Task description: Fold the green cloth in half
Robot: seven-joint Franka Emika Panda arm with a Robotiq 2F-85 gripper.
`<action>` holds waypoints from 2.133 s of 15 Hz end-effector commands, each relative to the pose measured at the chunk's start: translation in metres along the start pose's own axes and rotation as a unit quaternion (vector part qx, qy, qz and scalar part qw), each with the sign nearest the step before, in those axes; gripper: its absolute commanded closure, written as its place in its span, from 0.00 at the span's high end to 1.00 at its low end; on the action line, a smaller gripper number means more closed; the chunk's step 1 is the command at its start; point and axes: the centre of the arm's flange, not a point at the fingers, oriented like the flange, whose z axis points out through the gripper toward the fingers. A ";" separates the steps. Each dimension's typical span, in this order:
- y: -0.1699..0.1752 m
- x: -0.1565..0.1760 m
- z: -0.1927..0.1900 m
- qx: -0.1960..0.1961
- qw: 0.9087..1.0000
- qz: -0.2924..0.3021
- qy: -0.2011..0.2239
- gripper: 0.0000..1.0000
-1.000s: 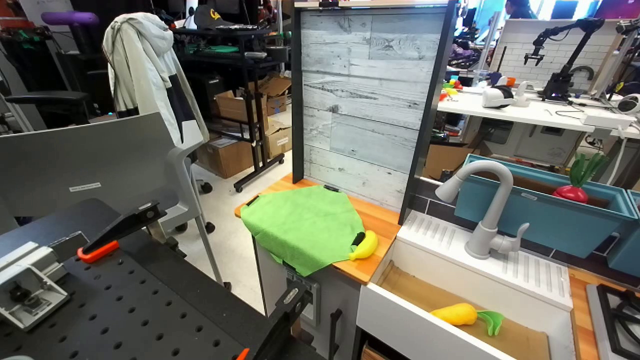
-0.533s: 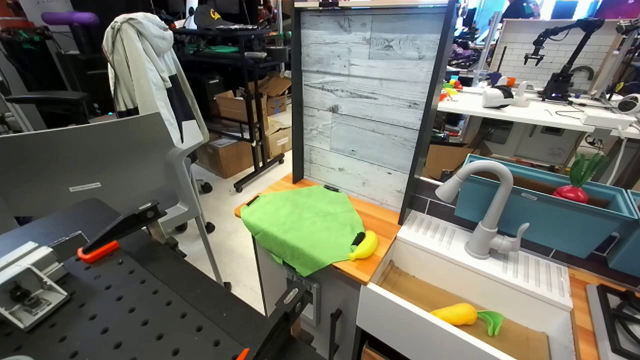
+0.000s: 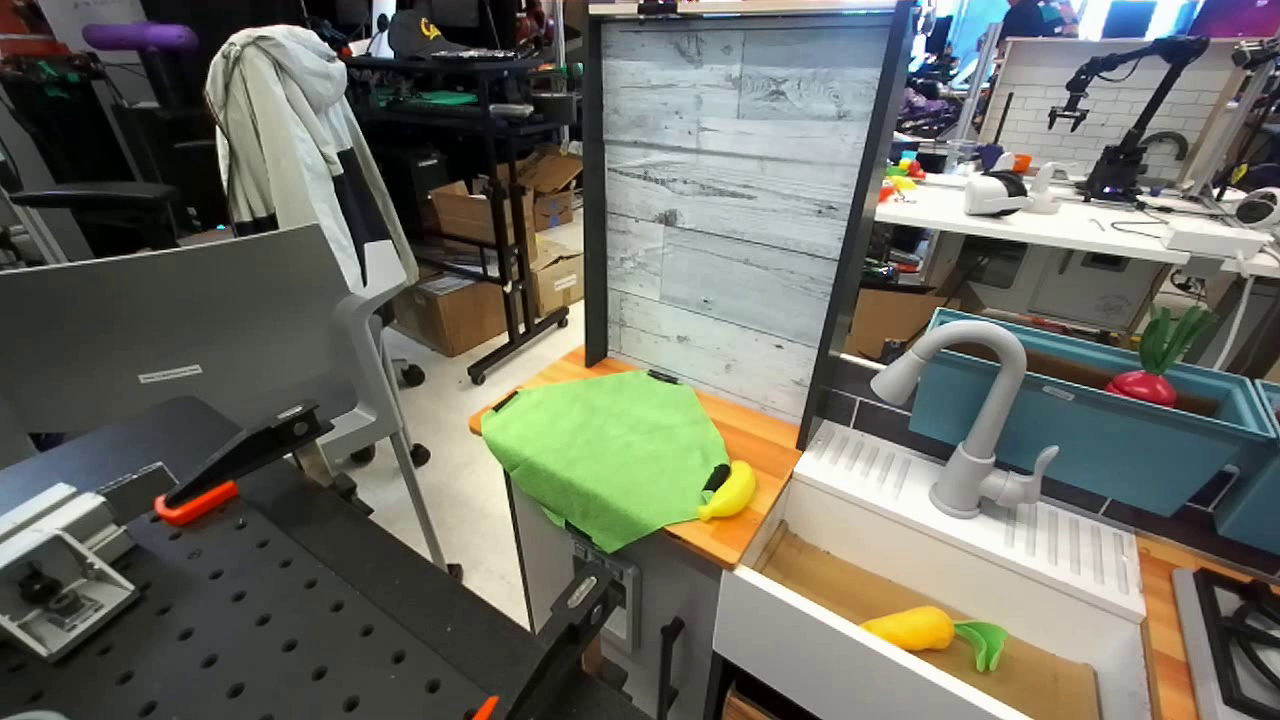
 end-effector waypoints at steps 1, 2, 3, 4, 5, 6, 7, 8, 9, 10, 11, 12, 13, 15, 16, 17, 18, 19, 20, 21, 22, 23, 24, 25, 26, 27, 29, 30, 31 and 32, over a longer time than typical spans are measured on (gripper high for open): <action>-0.037 0.042 0.004 -0.009 1.000 0.020 0.016 1.00; -0.051 0.052 0.007 -0.011 0.999 0.023 0.021 1.00; -0.066 0.065 0.011 -0.015 0.999 0.026 0.025 1.00; -0.080 0.074 0.015 -0.019 0.999 0.027 0.028 1.00; -0.096 0.085 0.022 -0.025 0.999 0.030 0.031 1.00; -0.109 0.094 0.028 -0.031 0.998 0.033 0.032 1.00; -0.125 0.107 0.039 -0.037 0.998 0.035 0.038 1.00; -0.138 0.115 0.047 -0.043 0.998 0.036 0.041 1.00; -0.151 0.123 0.056 -0.046 0.997 0.038 0.047 1.00; -0.164 0.133 0.067 -0.050 0.997 0.037 0.050 1.00; -0.177 0.141 0.079 -0.053 0.997 0.035 0.052 1.00; -0.189 0.150 0.091 -0.056 0.997 0.031 0.052 1.00; -0.203 0.158 0.105 -0.062 0.996 0.026 0.050 1.00; -0.228 0.170 0.130 -0.076 0.996 0.013 0.047 1.00; -0.239 0.175 0.142 -0.083 0.996 0.005 0.045 1.00; -0.251 0.180 0.154 -0.090 0.995 -0.004 0.042 1.00; -0.262 0.184 0.165 -0.095 0.995 -0.012 0.038 1.00; -0.272 0.188 0.175 -0.100 0.994 -0.019 0.035 1.00; -0.278 0.191 0.182 -0.109 0.993 -0.025 0.028 1.00; -0.262 0.168 0.171 -0.095 0.995 -0.019 0.027 1.00; -0.269 0.172 0.180 -0.099 0.995 -0.023 0.024 1.00; -0.273 0.175 0.185 -0.100 0.994 -0.025 0.022 1.00; -0.274 0.177 0.187 -0.099 0.995 -0.025 0.021 1.00; -0.274 0.179 0.188 -0.099 0.995 -0.024 0.021 1.00; -0.273 0.180 0.187 -0.099 0.995 -0.024 0.023 1.00; -0.273 0.181 0.186 -0.099 0.995 -0.024 0.023 1.00; -0.273 0.181 0.186 -0.099 0.995 -0.024 0.023 1.00; -0.278 0.182 0.193 -0.102 0.994 -0.021 0.021 1.00; -0.282 0.183 0.200 -0.102 0.994 -0.019 0.024 1.00; -0.288 0.185 0.211 -0.101 0.994 -0.024 0.025 1.00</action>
